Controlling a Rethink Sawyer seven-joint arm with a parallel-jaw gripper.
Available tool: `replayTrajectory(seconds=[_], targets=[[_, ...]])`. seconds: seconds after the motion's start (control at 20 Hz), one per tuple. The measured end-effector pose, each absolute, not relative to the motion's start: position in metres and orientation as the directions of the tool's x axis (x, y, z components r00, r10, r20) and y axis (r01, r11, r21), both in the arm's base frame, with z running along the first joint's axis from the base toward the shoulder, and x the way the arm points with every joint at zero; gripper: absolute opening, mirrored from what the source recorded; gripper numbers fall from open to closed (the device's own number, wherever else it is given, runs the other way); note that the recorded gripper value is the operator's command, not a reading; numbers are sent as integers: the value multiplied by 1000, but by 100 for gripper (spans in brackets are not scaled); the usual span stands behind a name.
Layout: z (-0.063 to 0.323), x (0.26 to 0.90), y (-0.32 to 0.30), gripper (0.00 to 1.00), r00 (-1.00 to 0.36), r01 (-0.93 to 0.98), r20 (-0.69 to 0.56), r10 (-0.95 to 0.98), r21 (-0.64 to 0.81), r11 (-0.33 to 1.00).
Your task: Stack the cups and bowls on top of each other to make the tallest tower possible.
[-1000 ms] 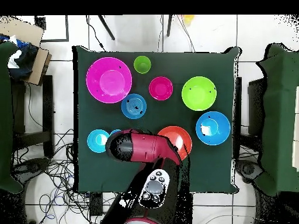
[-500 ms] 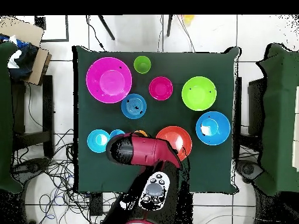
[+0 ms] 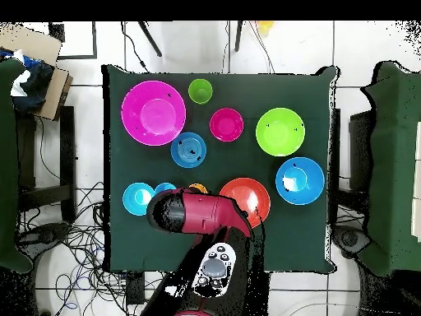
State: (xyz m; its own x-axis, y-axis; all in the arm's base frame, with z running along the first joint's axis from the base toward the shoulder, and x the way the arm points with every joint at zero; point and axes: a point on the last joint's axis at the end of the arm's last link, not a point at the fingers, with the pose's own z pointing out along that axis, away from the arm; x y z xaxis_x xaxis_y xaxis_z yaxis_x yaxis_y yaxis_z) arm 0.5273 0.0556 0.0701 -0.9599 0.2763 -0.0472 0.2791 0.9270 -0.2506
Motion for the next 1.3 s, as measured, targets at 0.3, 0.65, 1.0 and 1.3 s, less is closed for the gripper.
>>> replayTrajectory(seconds=[0.3,0.65,1.0,1.3], targets=[[70,528,55,100,-960,279,-52,275,-250,927],[52,529,51,100,-961,274,-91,259,-248,929],[27,525,48,100,-964,262,-122,238,-249,932],[-2,513,46,100,-969,244,-112,222,-261,934]])
